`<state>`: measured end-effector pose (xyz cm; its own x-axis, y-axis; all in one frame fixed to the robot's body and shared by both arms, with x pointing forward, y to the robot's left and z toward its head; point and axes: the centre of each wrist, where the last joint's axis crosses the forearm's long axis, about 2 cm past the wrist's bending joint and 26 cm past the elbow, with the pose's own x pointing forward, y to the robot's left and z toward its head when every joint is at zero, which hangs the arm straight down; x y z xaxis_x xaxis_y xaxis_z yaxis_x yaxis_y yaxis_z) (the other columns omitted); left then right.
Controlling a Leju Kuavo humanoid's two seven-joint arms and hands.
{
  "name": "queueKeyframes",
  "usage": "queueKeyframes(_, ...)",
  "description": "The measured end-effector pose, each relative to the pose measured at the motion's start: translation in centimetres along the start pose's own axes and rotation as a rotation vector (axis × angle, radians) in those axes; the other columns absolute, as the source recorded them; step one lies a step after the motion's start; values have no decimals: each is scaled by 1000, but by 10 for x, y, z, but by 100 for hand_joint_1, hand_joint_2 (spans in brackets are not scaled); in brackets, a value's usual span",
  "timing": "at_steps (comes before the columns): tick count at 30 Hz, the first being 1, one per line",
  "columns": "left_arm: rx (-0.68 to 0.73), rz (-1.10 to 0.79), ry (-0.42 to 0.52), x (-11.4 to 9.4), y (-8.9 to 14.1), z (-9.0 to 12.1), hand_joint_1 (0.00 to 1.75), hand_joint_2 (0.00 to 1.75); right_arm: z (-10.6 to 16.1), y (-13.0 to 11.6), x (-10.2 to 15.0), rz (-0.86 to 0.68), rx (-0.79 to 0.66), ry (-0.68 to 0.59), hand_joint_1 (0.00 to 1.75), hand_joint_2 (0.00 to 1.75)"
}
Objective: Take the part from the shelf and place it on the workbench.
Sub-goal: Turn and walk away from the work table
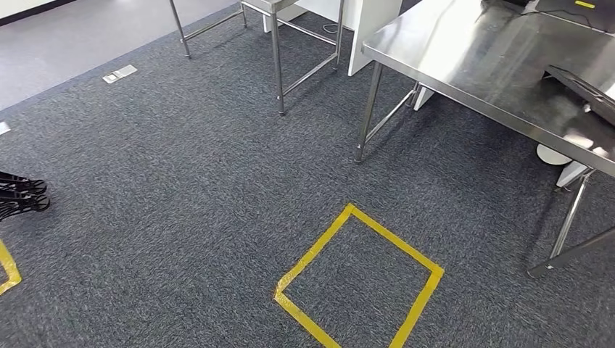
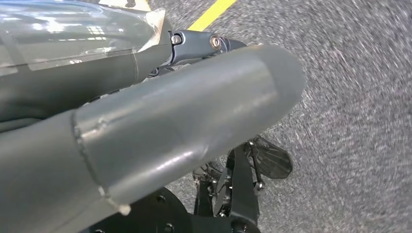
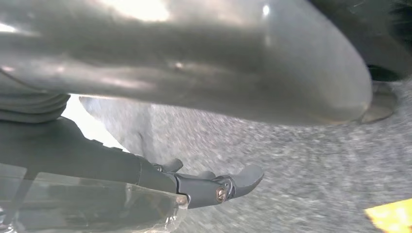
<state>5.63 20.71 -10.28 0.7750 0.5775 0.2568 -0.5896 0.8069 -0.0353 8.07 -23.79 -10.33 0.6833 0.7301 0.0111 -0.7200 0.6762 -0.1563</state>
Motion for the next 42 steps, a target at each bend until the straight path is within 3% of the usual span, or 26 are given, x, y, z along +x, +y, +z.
queueKeyframes(20, 28, -162, 16, 0, 0, 0, 0, 0, 1, -1, 7, 31, 4, -8, 0, 0)
queueKeyframes(31, -66, -337, 25, 4, 4, -2, 0, 0, 0, 7, -6, 15, 36, 29, 0, 0)
queueKeyframes(42, -14, -173, -7, -6, -9, 3, 0, 0, 0, -11, 3, 138, 71, 18, 0, 0)
